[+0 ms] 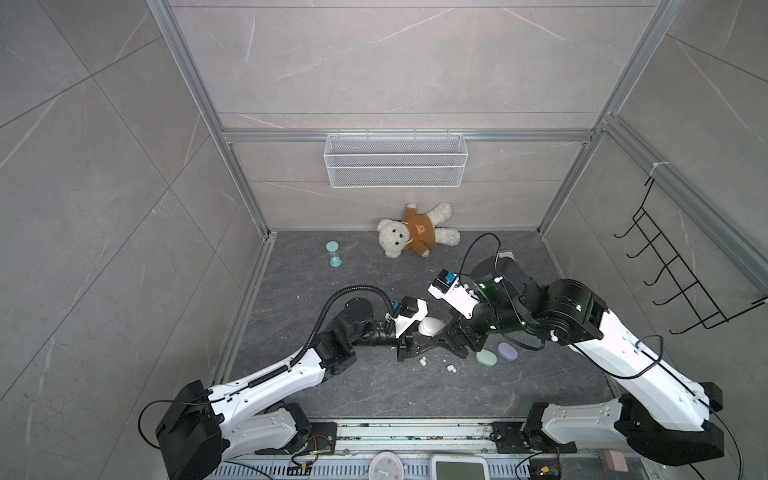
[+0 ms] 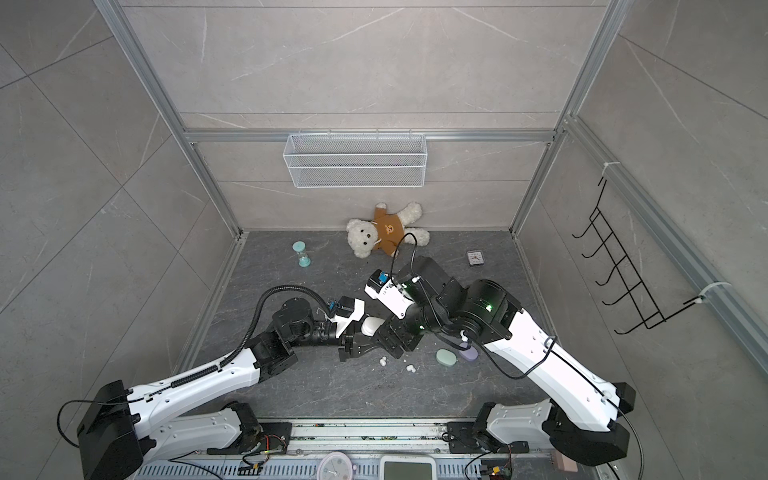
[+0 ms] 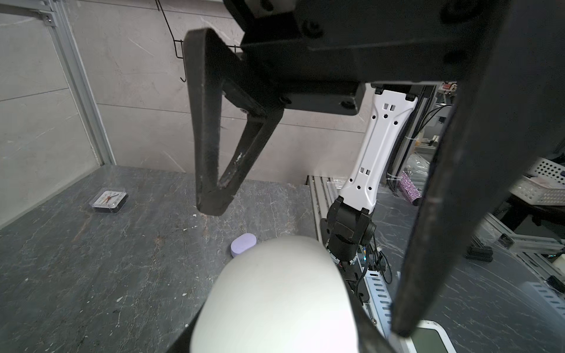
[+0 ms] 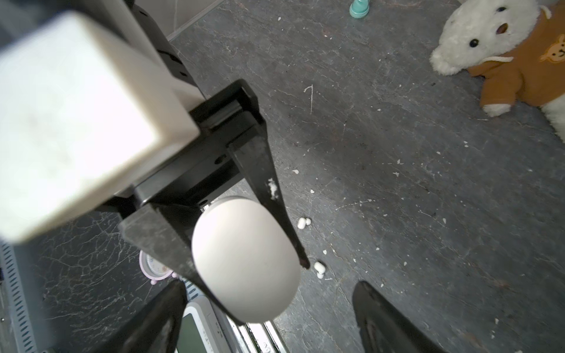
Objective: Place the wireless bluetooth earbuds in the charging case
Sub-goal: 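Move the right gripper down toward the white earbuds on the table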
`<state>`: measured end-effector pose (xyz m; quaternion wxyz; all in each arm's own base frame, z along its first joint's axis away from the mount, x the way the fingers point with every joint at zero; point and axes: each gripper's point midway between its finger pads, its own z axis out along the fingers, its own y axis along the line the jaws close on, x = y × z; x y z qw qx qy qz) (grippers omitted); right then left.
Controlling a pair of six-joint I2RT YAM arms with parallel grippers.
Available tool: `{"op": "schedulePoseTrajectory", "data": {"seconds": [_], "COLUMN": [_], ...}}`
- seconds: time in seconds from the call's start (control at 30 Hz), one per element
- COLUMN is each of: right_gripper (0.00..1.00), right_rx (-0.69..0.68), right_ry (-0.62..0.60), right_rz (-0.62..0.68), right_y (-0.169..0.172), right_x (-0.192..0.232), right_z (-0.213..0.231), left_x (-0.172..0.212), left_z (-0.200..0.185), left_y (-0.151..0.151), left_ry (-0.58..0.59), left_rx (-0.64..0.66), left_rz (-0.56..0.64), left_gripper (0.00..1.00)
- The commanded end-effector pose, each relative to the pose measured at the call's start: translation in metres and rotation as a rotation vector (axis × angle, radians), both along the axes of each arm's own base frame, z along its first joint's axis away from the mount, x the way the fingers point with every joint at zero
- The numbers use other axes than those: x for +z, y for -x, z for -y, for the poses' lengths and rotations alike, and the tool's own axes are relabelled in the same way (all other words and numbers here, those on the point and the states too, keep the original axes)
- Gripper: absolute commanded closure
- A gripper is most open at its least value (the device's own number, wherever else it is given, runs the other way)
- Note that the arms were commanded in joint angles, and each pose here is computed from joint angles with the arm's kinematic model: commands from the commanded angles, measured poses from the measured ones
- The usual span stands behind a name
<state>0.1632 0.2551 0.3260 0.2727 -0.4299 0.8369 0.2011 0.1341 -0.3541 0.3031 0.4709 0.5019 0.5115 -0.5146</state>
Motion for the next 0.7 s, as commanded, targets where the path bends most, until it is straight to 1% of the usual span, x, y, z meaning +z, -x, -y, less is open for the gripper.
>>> {"op": "schedulePoseTrajectory", "data": {"seconds": [0.0,0.07,0.3,0.53,0.67], "right_gripper": [0.12,0.13,0.12,0.12,0.11], "right_rx": [-0.022,-0.046,-0.127,-0.197,-0.228], "right_ry": [0.073,0.089,0.067,0.067,0.074], "right_rz": [0.026,0.045,0.122,0.177,0.187], "right_y": [-0.007,-0.012,-0.024,-0.036,-0.042], "right_x": [-0.011,-0.011,0.011,0.025,0.028], "right_z": [0.007,0.011,0.019,0.027,0.028], "left_x": [0.024,0.024,0.023,0.024,0.025], "left_z": [-0.004,-0.004,-0.005,-0.006,-0.007], "left_y": [0.008,0.008,0.010,0.012,0.013], "left_ry": [0.071,0.070,0.068,0.068,0.071], "left_rx": [-0.026,-0.028,-0.035,-0.044,-0.046], "left_rz": [0.034,0.033,0.031,0.031,0.034], "left_gripper": [0.78,0.79,0.79,0.80,0.80]}}
